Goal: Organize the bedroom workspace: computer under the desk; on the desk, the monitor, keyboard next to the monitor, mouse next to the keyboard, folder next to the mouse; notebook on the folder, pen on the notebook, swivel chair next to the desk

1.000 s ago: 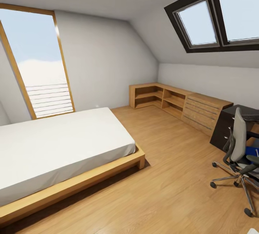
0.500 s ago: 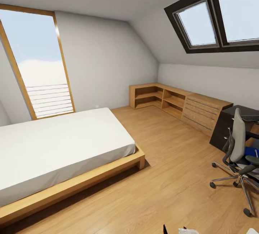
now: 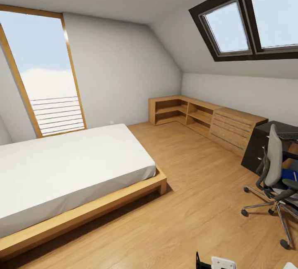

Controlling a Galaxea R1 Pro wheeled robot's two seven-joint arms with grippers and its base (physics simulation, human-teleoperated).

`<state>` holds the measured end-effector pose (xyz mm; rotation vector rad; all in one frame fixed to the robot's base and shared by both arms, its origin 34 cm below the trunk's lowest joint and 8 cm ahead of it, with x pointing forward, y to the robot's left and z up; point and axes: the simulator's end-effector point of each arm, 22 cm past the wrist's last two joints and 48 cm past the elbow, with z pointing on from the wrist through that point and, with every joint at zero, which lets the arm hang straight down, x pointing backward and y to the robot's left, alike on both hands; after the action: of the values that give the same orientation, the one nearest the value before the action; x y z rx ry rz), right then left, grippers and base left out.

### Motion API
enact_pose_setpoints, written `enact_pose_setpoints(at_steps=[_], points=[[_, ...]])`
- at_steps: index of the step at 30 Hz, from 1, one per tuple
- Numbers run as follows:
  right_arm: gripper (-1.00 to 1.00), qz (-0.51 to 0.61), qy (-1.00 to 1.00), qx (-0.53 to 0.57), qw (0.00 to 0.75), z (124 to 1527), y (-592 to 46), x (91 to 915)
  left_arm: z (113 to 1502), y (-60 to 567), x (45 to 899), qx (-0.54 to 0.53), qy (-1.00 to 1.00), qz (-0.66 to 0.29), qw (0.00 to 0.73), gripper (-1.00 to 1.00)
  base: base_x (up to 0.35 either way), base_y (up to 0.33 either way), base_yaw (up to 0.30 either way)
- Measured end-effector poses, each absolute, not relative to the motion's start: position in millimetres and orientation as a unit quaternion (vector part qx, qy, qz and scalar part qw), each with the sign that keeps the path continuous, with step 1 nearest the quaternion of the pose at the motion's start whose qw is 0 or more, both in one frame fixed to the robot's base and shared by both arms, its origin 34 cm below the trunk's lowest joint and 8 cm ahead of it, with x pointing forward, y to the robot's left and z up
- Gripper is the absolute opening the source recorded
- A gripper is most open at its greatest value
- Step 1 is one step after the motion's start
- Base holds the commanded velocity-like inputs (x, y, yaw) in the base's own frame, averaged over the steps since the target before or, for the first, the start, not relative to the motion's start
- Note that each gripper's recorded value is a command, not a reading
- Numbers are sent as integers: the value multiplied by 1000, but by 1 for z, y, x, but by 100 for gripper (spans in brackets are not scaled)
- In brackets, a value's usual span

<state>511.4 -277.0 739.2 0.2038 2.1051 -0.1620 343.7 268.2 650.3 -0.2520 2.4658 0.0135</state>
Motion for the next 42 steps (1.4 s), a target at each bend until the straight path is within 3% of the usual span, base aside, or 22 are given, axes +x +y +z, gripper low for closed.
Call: enact_pose_setpoints(at_steps=[42], points=[[100,-72,869,86,481,729,-281,497,657,275,351,-97,931,11,351,100,13,14,-247]])
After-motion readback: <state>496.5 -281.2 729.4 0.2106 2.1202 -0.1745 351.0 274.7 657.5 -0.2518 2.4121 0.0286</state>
